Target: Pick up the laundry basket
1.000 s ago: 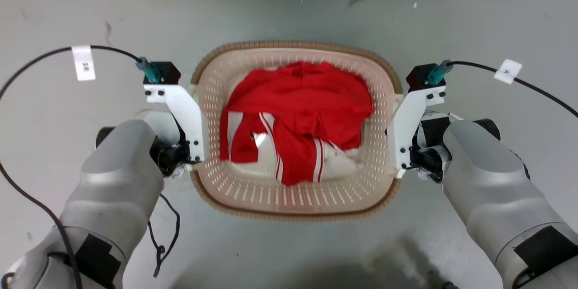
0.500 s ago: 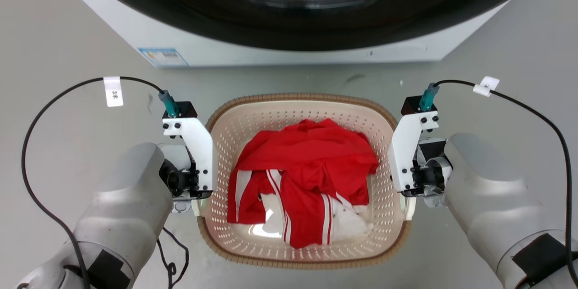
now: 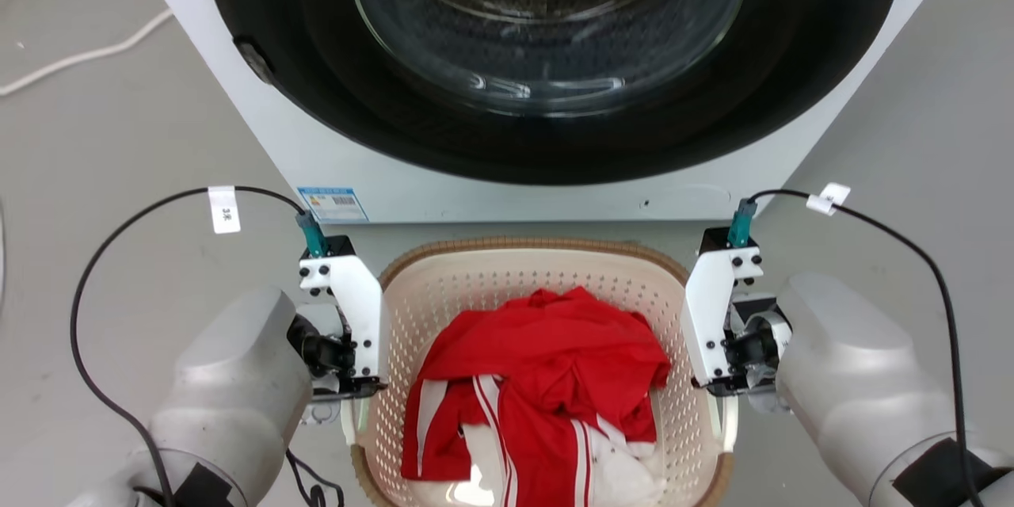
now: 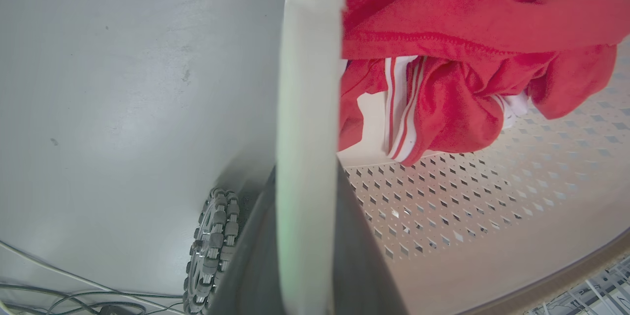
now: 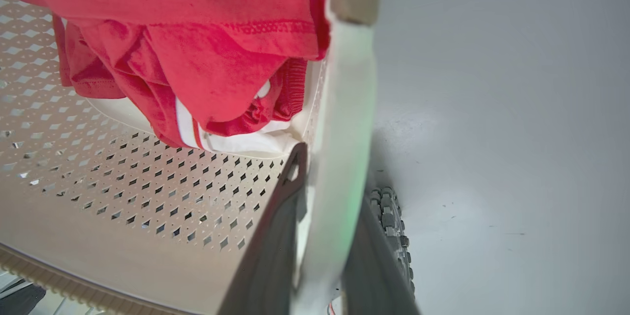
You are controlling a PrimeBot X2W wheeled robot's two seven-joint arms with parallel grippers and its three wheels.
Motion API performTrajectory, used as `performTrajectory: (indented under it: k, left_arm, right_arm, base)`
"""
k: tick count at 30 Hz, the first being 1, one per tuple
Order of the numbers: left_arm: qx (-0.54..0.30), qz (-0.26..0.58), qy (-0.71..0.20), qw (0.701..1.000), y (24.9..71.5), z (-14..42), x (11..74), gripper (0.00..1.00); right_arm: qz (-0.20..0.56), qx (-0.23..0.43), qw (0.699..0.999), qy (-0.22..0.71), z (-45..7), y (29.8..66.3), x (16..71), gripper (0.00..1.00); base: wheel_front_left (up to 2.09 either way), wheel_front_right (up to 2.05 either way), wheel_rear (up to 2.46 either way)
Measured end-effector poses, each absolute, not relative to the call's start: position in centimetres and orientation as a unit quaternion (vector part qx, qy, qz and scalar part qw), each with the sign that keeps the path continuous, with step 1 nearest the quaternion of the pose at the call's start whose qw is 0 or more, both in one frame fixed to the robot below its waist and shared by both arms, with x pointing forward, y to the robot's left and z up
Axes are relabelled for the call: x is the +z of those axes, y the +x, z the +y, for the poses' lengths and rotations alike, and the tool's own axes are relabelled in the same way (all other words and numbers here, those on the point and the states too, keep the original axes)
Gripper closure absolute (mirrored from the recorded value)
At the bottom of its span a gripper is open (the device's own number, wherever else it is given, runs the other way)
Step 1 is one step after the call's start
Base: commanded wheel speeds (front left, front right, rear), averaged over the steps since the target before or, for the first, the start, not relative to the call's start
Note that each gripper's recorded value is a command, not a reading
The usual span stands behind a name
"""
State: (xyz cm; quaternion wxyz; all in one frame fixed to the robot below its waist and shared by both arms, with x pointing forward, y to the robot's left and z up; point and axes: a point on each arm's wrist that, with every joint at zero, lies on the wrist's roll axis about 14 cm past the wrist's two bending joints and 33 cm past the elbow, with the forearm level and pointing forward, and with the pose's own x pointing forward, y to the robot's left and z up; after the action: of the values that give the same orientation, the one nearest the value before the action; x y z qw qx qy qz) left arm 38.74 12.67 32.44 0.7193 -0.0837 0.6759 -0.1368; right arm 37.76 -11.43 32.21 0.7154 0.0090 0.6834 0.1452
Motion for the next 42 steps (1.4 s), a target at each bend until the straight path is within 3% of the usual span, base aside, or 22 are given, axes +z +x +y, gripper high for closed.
performTrajectory:
  k: [19,42]
  left_arm:
    - [-0.142,0.666,-0.094,0.727,34.0,11.9,36.8,1.00]
    - [-0.139,0.676,-0.101,0.717,32.3,11.7,36.5,1.00]
  right_arm:
    - [0.660,0.137,0.739,0.001,-12.1,34.2,36.8,1.00]
    - [0.665,0.136,0.734,0.003,-12.2,32.8,36.6,1.00]
  base:
    - [0.00,0.00,0.00]
    - [0.00,0.00,0.00]
